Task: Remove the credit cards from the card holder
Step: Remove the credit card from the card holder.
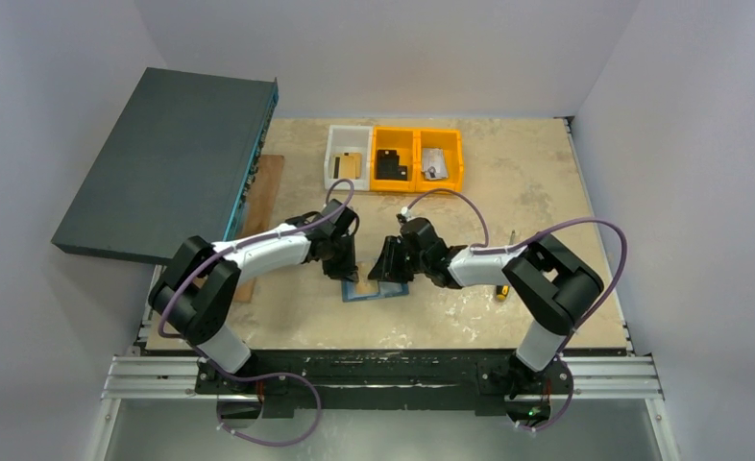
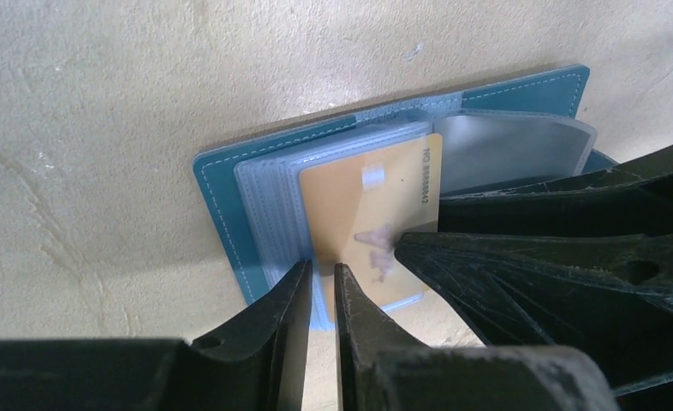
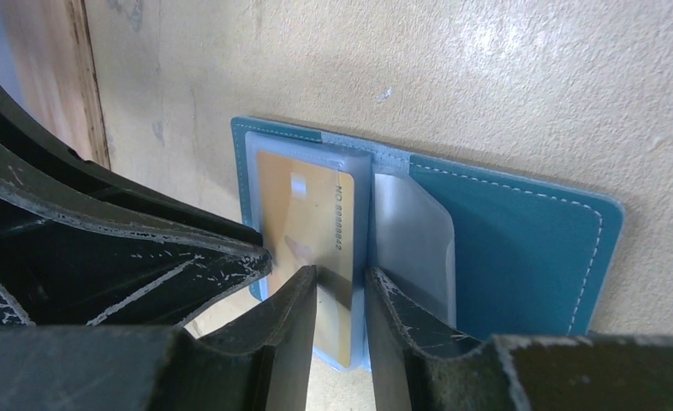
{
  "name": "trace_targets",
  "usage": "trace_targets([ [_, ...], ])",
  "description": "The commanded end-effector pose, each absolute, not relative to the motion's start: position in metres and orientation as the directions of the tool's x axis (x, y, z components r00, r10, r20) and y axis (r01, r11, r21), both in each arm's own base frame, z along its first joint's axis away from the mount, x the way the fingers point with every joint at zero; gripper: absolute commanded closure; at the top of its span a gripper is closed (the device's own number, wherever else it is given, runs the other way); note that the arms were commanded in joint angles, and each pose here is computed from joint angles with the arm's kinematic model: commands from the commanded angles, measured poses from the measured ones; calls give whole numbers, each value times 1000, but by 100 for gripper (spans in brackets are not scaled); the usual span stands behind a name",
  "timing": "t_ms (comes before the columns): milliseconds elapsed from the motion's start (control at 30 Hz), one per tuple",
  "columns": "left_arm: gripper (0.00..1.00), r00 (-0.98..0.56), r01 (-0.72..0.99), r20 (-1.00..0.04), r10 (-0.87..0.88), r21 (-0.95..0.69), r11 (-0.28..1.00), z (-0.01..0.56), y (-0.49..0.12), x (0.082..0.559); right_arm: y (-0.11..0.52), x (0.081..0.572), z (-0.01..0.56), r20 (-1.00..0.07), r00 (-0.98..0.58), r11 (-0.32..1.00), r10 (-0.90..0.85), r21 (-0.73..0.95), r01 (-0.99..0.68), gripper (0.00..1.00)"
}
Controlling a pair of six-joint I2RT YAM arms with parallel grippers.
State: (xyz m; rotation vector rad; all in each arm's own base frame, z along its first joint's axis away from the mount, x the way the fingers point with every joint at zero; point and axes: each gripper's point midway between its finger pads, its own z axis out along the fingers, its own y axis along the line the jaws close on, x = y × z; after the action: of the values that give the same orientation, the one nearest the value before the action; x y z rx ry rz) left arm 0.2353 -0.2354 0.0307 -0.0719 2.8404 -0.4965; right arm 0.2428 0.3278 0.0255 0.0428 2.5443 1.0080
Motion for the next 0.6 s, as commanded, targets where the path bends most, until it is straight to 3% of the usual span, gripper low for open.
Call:
trace_targets([
  [0, 83, -967, -16, -233, -104, -351, 936, 27, -243, 244, 336, 243, 27, -333, -928, 693, 164, 708, -132, 71],
  [267, 78, -968, -94, -198, -151, -272, 958, 12, -228, 237, 331, 242, 29, -296, -936, 626, 189, 771, -117, 71],
  [467, 98, -966, -136, -184, -182, -235, 962, 4, -219, 232, 322, 243, 36, -246, -944, 513, 221, 852, -102, 68],
  [567, 100, -967, -141, -178, -184, -229, 963, 2, -218, 230, 324, 241, 41, -222, -949, 465, 224, 880, -95, 69],
])
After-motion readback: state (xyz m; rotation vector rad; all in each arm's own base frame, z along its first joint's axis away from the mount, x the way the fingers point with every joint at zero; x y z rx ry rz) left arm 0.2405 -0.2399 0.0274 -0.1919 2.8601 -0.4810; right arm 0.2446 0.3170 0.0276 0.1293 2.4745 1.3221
